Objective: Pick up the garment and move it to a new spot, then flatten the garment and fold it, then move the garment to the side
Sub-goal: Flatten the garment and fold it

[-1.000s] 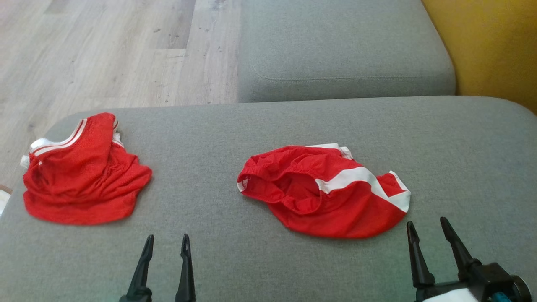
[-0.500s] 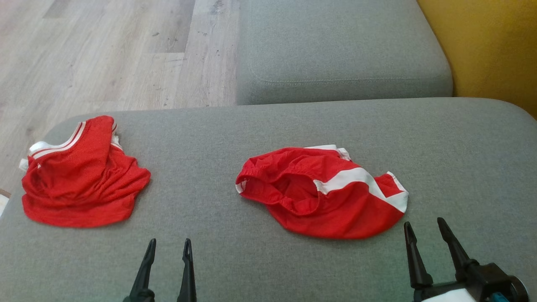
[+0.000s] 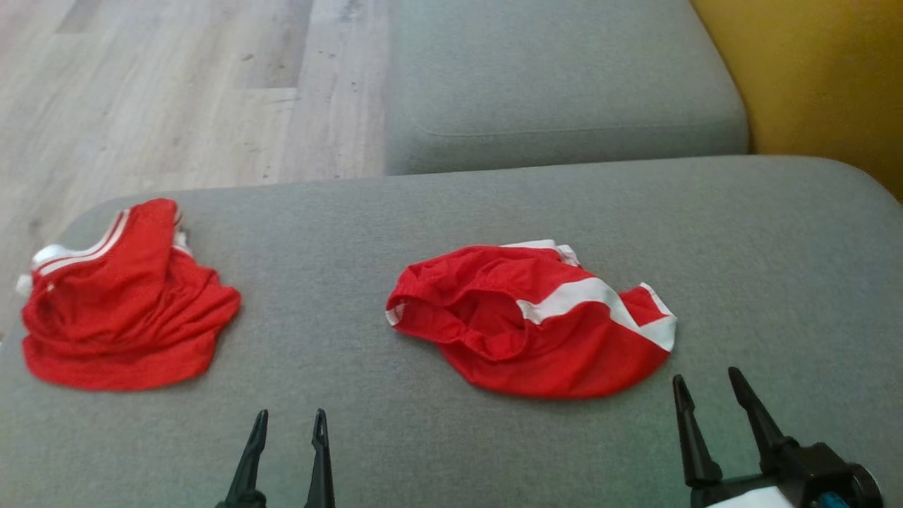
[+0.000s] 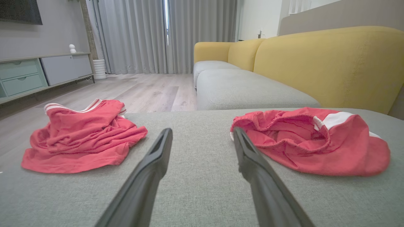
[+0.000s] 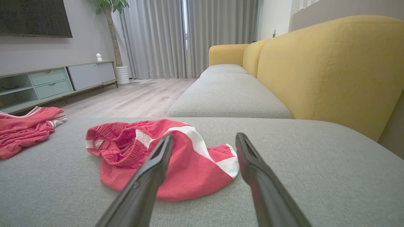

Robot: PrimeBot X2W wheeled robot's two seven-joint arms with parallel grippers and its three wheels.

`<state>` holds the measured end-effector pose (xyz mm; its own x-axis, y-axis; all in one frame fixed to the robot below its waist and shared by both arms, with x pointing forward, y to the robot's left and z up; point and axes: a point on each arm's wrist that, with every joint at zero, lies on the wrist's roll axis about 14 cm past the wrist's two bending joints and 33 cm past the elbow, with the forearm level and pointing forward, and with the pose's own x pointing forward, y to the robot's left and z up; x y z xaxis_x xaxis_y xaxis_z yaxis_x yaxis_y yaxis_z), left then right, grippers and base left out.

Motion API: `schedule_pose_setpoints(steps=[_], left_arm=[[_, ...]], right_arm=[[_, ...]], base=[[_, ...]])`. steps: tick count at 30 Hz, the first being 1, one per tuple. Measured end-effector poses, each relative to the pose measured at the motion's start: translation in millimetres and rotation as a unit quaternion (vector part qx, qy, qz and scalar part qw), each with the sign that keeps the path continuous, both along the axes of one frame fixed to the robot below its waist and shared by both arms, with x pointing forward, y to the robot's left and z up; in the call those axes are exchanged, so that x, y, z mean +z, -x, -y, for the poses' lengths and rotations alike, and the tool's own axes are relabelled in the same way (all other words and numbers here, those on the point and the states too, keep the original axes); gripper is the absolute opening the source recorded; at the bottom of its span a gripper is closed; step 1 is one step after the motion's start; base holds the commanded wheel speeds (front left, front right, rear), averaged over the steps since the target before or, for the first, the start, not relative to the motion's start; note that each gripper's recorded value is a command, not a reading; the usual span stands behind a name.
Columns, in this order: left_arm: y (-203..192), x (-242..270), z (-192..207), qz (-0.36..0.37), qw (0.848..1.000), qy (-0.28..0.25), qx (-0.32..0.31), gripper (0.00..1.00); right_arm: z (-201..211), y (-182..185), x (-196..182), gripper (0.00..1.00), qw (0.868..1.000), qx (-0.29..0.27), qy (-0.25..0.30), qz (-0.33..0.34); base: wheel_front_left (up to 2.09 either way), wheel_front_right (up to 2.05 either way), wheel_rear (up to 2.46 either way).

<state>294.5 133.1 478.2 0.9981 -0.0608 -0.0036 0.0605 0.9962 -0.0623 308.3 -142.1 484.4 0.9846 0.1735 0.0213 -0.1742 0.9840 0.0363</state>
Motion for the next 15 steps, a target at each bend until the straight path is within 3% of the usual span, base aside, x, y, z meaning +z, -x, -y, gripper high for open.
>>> schedule_pose_setpoints(steps=[8,15], left_arm=[[-19,-5,44,-0.015,0.997,0.016,-0.074,1.0],[-43,-20,102,-0.055,0.982,0.046,-0.174,1.0]], right_arm=[[16,7,-7,1.0,0.999,-0.029,0.002,-0.011],[27,6,-12,1.0,0.998,-0.051,0.006,-0.022]], base=[[0.0,0.0,0.0],[0.0,0.0,0.0]])
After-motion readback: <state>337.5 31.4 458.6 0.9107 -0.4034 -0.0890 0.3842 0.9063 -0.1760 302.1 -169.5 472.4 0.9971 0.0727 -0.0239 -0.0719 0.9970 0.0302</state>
